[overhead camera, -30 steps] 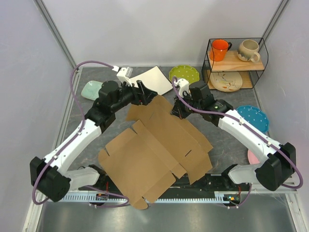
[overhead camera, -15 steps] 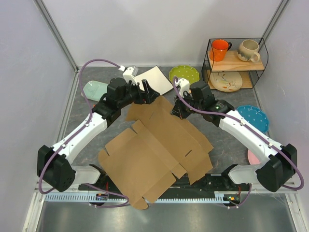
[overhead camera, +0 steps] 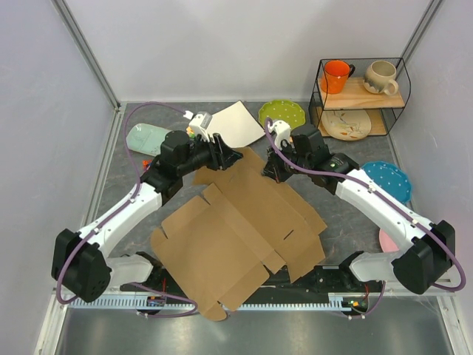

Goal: Fold the paper box

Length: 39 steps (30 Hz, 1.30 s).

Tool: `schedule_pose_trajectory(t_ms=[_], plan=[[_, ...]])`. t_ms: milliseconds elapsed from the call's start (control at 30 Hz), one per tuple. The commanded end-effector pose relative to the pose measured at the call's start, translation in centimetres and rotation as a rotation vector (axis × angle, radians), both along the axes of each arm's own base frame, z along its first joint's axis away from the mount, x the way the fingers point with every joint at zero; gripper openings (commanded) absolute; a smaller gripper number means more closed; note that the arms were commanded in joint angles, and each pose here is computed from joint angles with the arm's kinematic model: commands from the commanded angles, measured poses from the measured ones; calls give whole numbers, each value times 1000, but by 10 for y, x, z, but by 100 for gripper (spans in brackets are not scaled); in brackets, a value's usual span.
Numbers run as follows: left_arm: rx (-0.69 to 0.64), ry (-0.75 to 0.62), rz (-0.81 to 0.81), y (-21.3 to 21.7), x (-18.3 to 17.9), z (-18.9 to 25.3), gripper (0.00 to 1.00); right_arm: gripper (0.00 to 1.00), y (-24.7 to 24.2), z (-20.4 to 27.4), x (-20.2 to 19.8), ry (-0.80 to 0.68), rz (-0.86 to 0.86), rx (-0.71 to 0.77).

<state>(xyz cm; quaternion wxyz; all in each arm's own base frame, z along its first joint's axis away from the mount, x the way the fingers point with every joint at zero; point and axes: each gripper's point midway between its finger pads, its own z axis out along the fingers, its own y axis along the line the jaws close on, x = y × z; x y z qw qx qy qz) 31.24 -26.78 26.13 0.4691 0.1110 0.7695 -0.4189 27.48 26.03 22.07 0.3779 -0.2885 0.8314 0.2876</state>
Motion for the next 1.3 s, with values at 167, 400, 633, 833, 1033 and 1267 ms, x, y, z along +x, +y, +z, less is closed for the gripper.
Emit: schedule_pose_trajectory(t_ms=[167,400,633,833,1033,1267], plan=[[-95,-33,-61,-5,-22,14,40,0,8,10,1,-41,25,32],[-113,-29,-106,-23,-31,13,29,0,12,9,2,-50,18,12],[-97,-12,-134,-34,-41,0,28,0,14,7,3,-48,17,-9],[-46,-37,-96,-22,-44,2,61,0,13,6,3,-50,12,-23],[66,-128,62,22,-45,17,84,0,14,11,2,-58,18,-19],[57,-27,157,56,-74,-26,80,0,10,4,0,-51,16,-36]])
